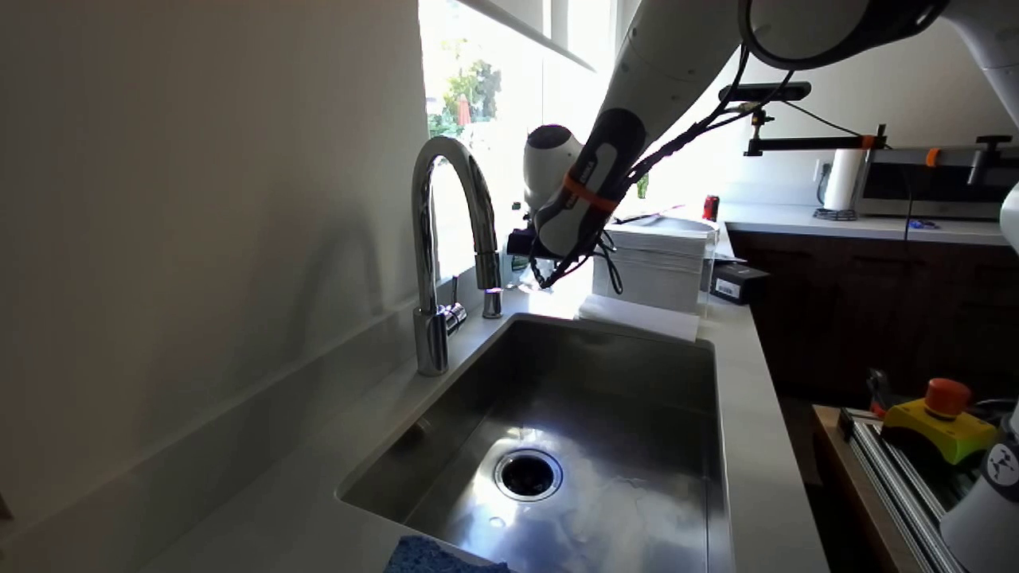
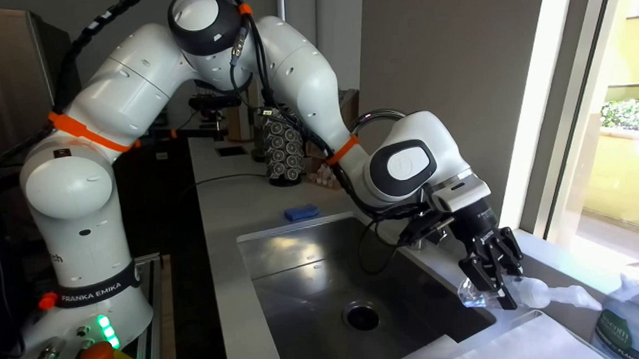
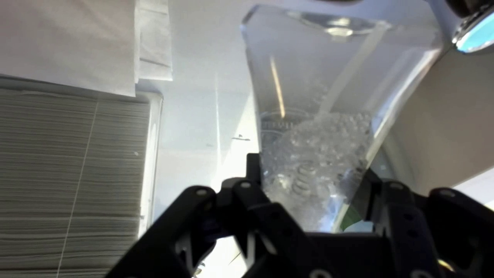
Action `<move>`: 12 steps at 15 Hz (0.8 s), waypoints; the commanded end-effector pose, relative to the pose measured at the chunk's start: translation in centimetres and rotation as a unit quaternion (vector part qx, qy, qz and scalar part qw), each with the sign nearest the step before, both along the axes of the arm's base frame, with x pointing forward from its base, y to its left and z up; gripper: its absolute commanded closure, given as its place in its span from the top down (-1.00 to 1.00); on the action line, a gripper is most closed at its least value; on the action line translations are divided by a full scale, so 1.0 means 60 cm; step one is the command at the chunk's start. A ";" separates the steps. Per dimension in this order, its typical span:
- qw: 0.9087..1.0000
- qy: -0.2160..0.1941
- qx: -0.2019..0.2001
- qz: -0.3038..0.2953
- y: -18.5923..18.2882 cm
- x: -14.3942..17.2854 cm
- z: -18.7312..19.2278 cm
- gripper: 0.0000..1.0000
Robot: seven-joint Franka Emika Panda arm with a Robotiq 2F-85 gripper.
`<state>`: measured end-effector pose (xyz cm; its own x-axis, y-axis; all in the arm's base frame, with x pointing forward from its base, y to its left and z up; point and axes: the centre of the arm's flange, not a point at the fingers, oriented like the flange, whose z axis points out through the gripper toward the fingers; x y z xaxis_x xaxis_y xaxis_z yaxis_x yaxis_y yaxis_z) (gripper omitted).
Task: Remove the bottle from the window sill
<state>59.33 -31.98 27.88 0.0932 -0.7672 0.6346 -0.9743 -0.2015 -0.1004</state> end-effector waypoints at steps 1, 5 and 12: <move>0.999 0.023 -0.027 0.001 0.015 0.010 -0.025 -0.40; 0.997 0.041 -0.069 0.012 0.042 0.011 -0.063 -0.40; 0.990 0.056 -0.118 0.059 0.080 0.012 -0.112 -0.40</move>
<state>60.76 -27.87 22.33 0.2439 -0.6369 0.7314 -0.9550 -0.2890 0.0668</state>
